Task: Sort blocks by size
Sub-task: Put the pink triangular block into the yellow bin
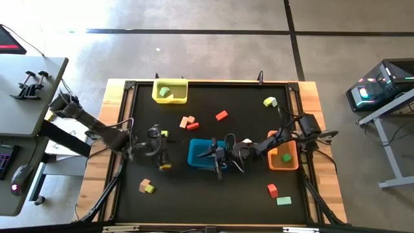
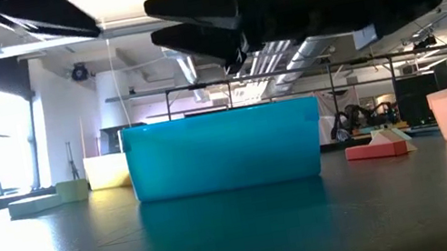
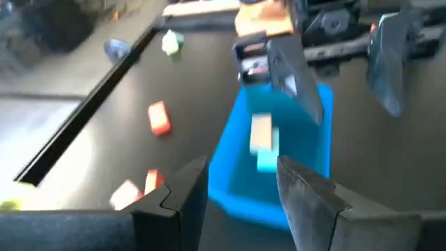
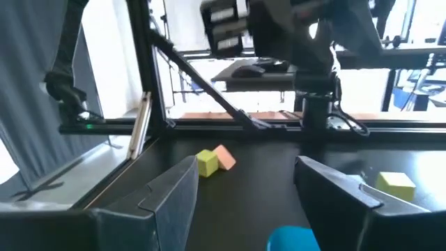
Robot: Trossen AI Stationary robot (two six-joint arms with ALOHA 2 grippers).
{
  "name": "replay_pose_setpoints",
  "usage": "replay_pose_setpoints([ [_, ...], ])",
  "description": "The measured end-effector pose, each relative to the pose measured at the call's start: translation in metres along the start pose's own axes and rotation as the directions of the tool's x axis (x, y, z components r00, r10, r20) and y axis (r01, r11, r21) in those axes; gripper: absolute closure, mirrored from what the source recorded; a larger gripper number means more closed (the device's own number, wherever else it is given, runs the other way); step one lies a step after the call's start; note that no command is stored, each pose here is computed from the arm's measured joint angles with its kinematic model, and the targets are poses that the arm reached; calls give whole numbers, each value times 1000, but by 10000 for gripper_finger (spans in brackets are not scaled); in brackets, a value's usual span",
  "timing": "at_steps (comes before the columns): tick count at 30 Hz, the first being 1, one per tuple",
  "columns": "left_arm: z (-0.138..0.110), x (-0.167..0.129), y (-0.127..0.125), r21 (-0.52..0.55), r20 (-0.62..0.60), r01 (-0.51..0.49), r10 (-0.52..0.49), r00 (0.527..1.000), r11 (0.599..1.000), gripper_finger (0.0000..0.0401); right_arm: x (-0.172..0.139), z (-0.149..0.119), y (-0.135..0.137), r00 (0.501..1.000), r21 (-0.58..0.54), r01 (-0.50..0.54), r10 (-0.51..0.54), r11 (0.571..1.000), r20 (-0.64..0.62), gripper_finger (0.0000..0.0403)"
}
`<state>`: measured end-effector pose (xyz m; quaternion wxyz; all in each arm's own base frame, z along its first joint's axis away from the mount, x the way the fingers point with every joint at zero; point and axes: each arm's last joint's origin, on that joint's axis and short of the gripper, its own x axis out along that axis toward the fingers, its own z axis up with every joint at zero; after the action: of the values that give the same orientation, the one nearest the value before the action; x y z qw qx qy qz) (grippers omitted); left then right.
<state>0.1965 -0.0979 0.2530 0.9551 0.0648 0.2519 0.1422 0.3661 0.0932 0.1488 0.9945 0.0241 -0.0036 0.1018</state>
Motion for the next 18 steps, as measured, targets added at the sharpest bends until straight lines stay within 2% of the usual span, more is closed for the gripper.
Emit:
replay_pose_setpoints([
  [6,-5,-31,-3,-27,-200,-4,-2,980,1000,245,0,0,7,1000,-13,-18,18,1000,9,169],
  [12,-28,-51,2,-146,-423,-59,-8,906,988,245,-1,1,14,999,-20,-35,35,999,20,169],
  [15,-40,-54,0,-189,-467,-82,-16,884,979,245,-1,1,15,999,-20,-34,34,999,18,169],
  [18,-52,-53,-4,-206,-471,-82,-25,882,975,245,-1,1,15,999,-23,-31,31,999,20,169],
])
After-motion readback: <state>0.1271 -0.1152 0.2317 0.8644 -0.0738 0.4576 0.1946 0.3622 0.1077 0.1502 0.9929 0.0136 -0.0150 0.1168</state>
